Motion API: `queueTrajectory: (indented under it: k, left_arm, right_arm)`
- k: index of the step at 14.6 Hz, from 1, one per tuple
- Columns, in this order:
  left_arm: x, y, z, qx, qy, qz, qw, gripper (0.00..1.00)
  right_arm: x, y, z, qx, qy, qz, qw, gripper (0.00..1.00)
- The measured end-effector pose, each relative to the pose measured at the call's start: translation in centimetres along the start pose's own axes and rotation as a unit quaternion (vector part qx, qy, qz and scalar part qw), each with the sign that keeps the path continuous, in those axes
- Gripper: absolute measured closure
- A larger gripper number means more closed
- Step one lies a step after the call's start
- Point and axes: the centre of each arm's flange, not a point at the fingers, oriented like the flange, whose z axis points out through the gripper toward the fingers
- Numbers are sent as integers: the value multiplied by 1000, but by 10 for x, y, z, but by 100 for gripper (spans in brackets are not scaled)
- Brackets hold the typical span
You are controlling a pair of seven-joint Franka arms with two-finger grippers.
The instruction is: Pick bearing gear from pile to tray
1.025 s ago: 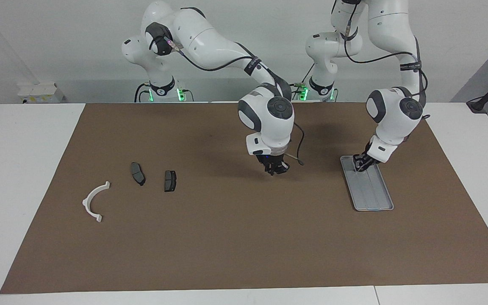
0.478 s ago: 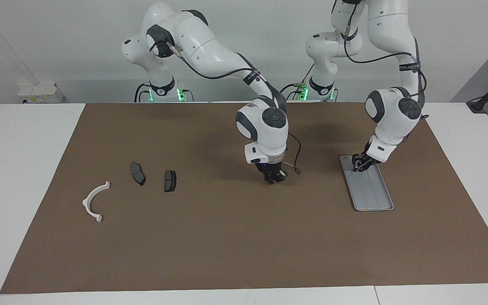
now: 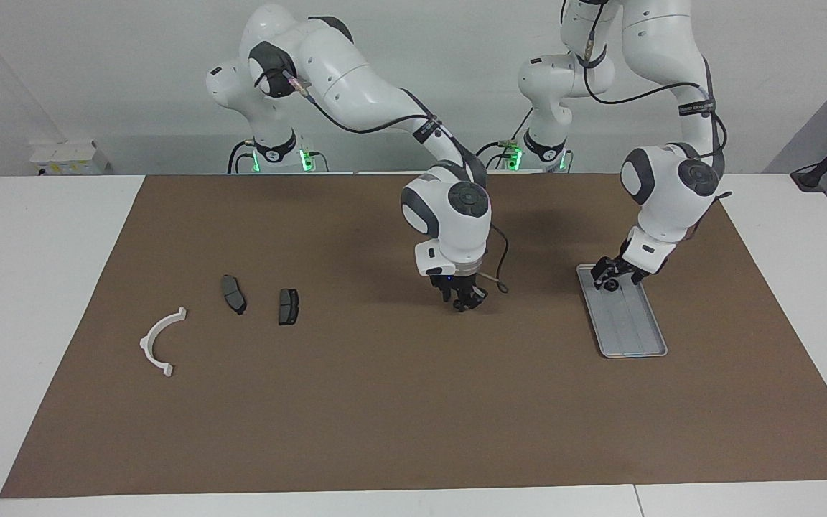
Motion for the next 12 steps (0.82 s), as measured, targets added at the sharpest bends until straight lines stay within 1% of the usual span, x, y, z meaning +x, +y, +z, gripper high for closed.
queueTrajectory:
  k: [1,2,4,6,9,11,12]
  left_arm:
    - [3,4,-6,-1,2,4,1000,0]
    - [6,10,-10,-1,4,8,1000,0]
    - [9,27,-18,-3,1,9,1000,0]
    - [11,52,-29,-3,-5,-8,1000,0]
    - [6,107,-40,-4,-7,-42,999,1]
    - [-8,157,-40,-5,-8,-59,998,10]
    - [-17,184,-40,-5,-8,-68,998,10]
  right_arm:
    - [4,1,-6,-13,0,2,1000,32]
    - [10,1,-18,-22,0,6,1000,19]
    - [32,3,-55,-33,-3,4,999,1]
    - [63,13,-92,-33,-5,-12,999,0]
    - [117,42,-158,-7,0,-56,998,0]
    - [153,72,-197,-2,1,-104,995,0]
    - [170,88,-214,0,2,-133,991,0]
